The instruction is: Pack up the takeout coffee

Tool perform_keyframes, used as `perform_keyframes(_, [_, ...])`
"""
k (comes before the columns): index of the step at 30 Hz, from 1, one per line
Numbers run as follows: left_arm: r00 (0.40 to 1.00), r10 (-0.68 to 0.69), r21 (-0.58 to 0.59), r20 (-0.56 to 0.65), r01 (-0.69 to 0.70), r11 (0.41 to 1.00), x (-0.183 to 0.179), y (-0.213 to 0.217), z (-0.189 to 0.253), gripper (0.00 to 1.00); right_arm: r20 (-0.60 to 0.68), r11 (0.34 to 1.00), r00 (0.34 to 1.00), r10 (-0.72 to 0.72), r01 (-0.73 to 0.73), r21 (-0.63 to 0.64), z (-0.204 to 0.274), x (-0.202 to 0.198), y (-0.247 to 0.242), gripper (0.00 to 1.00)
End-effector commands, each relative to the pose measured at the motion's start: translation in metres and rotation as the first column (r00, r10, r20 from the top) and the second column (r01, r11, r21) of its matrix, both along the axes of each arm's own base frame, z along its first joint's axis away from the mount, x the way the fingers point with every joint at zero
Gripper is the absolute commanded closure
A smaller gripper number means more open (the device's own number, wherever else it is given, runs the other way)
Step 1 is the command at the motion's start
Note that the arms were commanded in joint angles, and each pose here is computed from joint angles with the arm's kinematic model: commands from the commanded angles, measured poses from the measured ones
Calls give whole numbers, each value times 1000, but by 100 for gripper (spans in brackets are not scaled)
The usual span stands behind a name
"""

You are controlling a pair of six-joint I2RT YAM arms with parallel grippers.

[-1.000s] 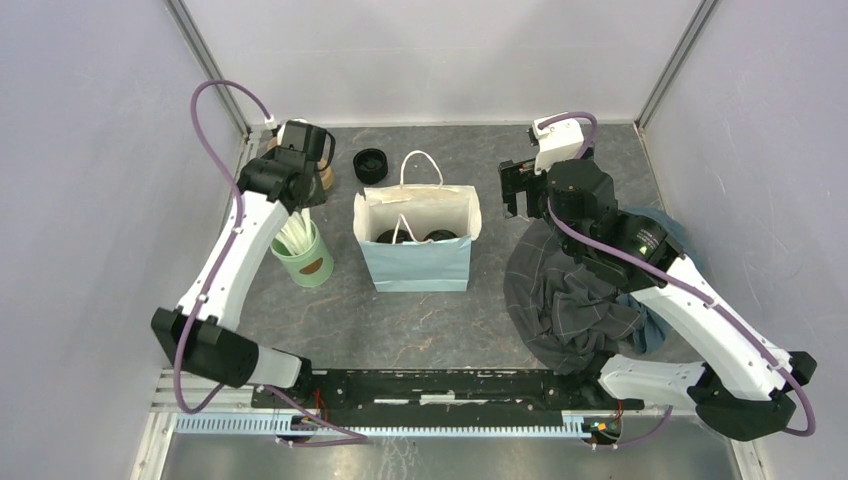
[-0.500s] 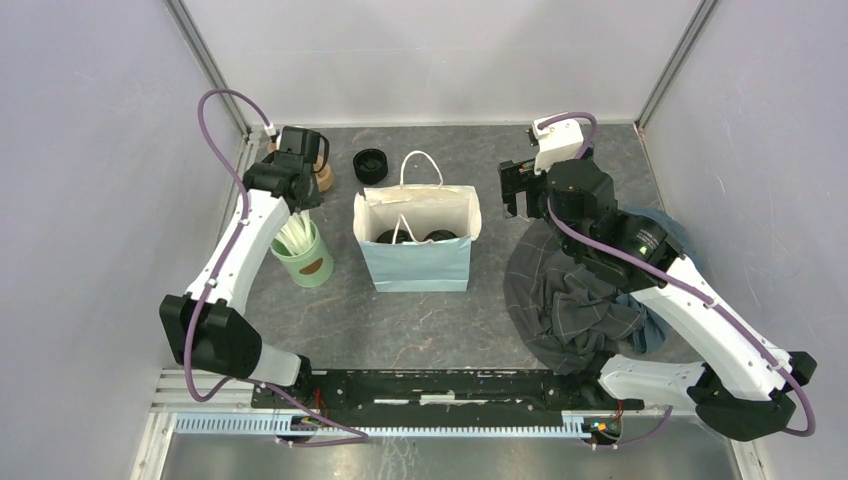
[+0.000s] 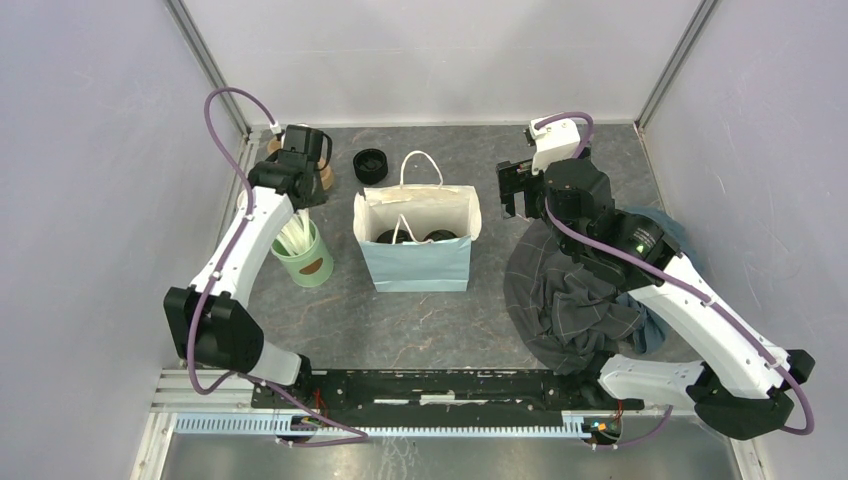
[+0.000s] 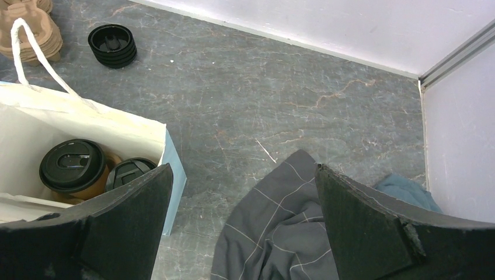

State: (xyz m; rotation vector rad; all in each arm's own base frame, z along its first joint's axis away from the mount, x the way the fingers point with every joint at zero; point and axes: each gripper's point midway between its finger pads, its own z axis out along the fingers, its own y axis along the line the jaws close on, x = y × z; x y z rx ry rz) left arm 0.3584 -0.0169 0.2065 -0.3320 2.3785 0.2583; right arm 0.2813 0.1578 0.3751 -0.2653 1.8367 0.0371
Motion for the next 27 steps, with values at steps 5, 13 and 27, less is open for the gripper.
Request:
perform_keyframes(5, [1000, -12, 78, 11, 11, 997, 11, 11, 4, 62, 18, 1000, 1000, 1, -2, 30, 8, 0, 1, 2])
perform_keyframes(13, [1000, -15, 81, -3, 15, 997, 8, 12, 5, 78, 15, 999, 1000, 8, -8, 31, 8, 0, 3, 2])
perform_keyframes(27, [993, -56, 20, 101, 54, 998, -21, 8, 86, 91, 24, 999, 999, 22, -23, 48, 12, 1, 6, 2])
